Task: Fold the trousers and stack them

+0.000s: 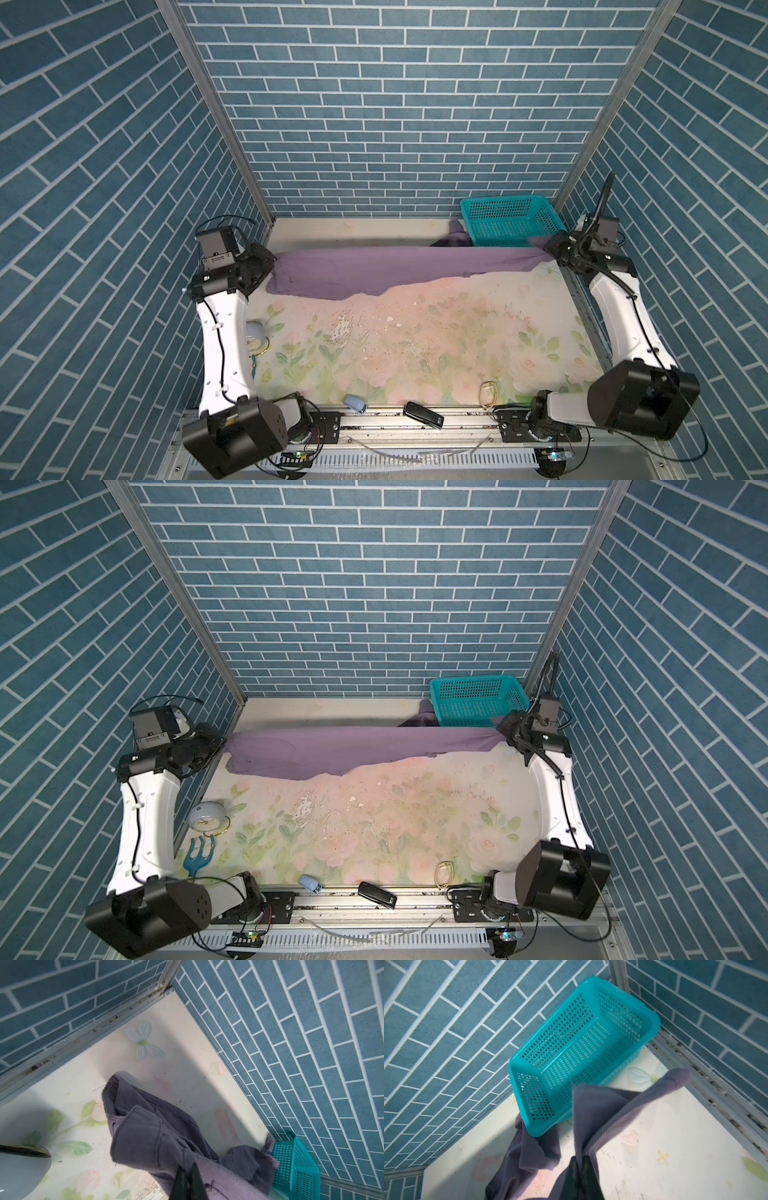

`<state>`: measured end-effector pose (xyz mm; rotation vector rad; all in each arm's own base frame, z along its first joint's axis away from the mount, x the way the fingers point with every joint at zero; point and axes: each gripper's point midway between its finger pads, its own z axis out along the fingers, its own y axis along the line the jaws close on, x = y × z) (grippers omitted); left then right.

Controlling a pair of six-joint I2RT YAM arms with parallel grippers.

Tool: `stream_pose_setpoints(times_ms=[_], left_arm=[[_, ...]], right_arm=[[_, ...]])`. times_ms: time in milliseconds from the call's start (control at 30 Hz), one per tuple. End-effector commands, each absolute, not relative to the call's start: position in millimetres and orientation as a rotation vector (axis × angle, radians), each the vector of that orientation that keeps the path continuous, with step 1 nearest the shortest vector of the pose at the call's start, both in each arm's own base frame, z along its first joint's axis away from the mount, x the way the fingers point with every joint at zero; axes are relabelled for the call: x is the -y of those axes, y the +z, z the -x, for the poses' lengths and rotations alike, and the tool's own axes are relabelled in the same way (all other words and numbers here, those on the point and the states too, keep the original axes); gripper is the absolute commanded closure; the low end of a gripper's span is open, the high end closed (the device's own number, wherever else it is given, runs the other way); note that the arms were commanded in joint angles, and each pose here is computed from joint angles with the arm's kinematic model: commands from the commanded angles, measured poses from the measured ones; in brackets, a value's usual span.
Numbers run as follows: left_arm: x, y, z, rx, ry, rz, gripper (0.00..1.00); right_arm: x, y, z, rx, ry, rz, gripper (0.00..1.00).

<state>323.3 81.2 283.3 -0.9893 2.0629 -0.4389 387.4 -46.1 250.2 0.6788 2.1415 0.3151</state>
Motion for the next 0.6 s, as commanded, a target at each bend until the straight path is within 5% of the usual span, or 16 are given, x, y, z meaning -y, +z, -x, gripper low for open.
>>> stream_pose_setpoints(times_ms=[0,333,433,567], left_arm=[[-116.5,245.3,-304.1,-2.057,-0.264,1.128,1.0],[-115.2,193.9,-304.2,-2.151,-0.398,1.215,1.0],[-117.1,192.2,-300.1,-2.161,-0.372,1.218,1.0],[-118.4,190.1,-295.4,-2.179,-0.356,1.223,1.0]], right_arm=[[80.6,158.5,-353.0,-2.25,0.188,-0.908,1.0],[65.9,76.8,-308.1,-2.37,0.284,-1.038,0.99],[64.2,68.0,-299.4,-2.398,0.278,-1.047,0.53],[69.9,66.3,-291.8,-2.419,0.235,-1.056,0.39]])
